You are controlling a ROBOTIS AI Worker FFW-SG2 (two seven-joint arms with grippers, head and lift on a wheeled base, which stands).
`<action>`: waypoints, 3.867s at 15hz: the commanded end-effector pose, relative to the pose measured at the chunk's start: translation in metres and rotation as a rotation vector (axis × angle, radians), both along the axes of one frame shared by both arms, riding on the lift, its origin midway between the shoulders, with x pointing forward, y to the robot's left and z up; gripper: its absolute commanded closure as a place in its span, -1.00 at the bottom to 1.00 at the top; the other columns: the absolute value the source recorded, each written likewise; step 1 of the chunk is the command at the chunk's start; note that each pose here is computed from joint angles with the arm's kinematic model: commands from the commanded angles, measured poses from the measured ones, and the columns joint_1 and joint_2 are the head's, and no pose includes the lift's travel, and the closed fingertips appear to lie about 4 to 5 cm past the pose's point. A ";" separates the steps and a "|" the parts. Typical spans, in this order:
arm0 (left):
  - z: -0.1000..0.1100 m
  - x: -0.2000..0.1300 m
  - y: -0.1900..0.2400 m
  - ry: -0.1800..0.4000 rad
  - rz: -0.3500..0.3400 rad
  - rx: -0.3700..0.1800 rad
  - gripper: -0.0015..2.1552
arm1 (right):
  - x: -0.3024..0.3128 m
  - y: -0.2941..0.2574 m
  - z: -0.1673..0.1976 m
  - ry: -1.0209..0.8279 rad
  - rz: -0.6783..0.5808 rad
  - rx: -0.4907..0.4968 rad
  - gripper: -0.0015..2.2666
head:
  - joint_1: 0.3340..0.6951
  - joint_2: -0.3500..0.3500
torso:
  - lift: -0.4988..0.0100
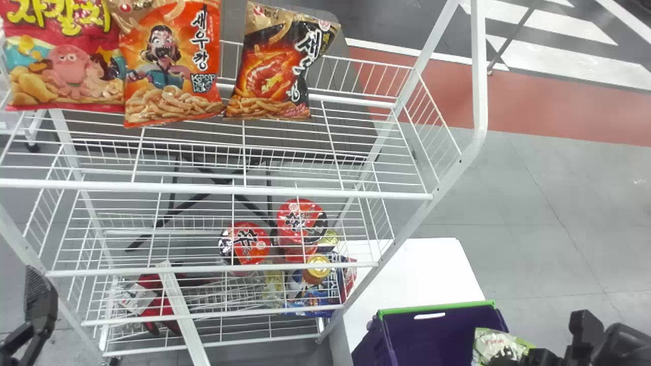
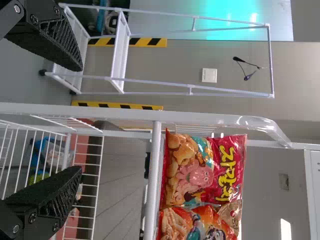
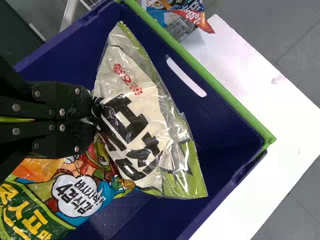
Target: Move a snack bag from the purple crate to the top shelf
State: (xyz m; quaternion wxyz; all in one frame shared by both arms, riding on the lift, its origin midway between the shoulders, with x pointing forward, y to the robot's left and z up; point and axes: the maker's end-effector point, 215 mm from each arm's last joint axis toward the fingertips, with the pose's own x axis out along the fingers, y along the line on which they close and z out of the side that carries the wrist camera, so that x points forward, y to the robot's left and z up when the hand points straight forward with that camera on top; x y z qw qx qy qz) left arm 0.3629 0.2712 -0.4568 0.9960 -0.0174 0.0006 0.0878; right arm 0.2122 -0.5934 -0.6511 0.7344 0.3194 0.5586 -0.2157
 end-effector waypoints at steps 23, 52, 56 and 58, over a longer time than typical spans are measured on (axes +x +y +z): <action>0.002 0.000 -0.003 0.001 -0.007 -0.005 -0.88 | -0.002 -0.001 -0.001 -0.008 0.005 -0.003 0.99 | 1.00 -1.00 | 0.97; -0.007 0.000 -0.003 0.026 0.014 -0.008 -0.88 | 0.174 0.267 0.309 -0.825 0.405 0.234 0.99 | 1.00 -0.46 | 0.96; -0.006 0.000 -0.004 0.022 0.014 -0.009 -0.88 | 0.185 0.313 0.354 -0.904 0.529 0.205 0.99 | 1.00 -0.23 | 0.96; -0.005 0.001 -0.005 0.021 0.012 -0.010 -0.88 | 0.188 0.331 0.356 -0.903 0.568 0.214 0.99 | 1.00 -0.10 | 0.96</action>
